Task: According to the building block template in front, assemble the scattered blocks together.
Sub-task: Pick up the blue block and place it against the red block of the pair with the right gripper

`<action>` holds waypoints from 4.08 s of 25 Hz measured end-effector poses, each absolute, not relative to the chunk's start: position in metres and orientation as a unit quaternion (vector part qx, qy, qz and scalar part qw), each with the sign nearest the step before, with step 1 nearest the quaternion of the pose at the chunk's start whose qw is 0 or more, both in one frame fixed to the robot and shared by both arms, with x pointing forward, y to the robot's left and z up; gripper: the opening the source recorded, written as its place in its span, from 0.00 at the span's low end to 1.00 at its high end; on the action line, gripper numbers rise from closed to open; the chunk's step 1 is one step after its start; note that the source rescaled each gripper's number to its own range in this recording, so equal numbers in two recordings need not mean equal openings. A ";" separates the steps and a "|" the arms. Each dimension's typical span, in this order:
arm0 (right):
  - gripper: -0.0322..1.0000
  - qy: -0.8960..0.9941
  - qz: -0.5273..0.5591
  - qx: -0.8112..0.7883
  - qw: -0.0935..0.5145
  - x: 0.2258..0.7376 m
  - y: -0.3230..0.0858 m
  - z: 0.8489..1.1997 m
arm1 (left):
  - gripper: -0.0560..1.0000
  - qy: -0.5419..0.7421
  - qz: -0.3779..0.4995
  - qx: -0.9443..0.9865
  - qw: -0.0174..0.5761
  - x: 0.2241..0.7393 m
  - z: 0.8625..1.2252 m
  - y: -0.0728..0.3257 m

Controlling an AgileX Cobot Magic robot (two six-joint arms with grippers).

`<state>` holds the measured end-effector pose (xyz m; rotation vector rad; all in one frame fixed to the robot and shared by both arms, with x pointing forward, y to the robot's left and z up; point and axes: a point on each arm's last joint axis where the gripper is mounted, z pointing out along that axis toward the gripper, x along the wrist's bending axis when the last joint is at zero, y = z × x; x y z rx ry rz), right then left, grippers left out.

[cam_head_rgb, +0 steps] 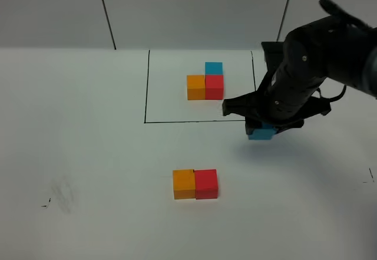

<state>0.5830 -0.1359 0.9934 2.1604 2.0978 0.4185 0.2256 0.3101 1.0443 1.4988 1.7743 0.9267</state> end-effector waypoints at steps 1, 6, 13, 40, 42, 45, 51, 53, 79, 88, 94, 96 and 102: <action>0.32 0.680 0.132 0.719 0.049 0.580 -0.130 0.991 | 0.06 0.673 0.352 0.569 0.315 0.226 1.044 0.310; 0.32 0.646 0.133 0.747 0.083 0.571 -0.103 0.989 | 0.06 0.673 0.352 0.569 0.315 0.226 1.044 0.310; 0.32 0.643 0.099 0.751 0.113 0.585 -0.068 0.984 | 0.06 0.673 0.352 0.569 0.315 0.226 1.044 0.310; 0.32 0.682 0.044 0.726 0.078 0.594 -0.024 0.940 | 0.05 0.673 0.352 0.569 0.315 0.226 1.044 0.310; 0.32 0.684 0.043 0.724 0.080 0.592 -0.023 0.940 | 0.05 0.673 0.352 0.569 0.315 0.226 1.044 0.310; 0.32 0.683 0.041 0.725 0.081 0.591 -0.021 0.938 | 0.05 0.673 0.352 0.569 0.315 0.226 1.044 0.310; 0.32 0.682 0.031 0.726 0.079 0.591 -0.020 0.929 | 0.05 0.673 0.352 0.569 0.315 0.226 1.044 0.310; 0.32 0.682 0.030 0.726 0.079 0.591 -0.020 0.928 | 0.05 0.673 0.352 0.569 0.315 0.226 1.044 0.310; 0.32 0.679 0.006 0.731 0.062 0.591 -0.016 0.900 | 0.05 0.673 0.352 0.569 0.315 0.226 1.044 0.310; 0.32 0.679 0.006 0.731 0.061 0.591 -0.015 0.899 | 0.05 0.673 0.352 0.569 0.315 0.226 1.044 0.310; 0.32 0.680 0.006 0.731 0.062 0.591 -0.016 0.899 | 0.05 0.673 0.352 0.569 0.315 0.226 1.044 0.310; 0.32 0.680 0.006 0.731 0.062 0.591 -0.016 0.899 | 0.05 0.673 0.352 0.569 0.315 0.226 1.044 0.310; 0.32 0.676 0.007 0.735 0.061 0.592 -0.015 0.899 | 0.05 0.673 0.352 0.569 0.315 0.226 1.044 0.310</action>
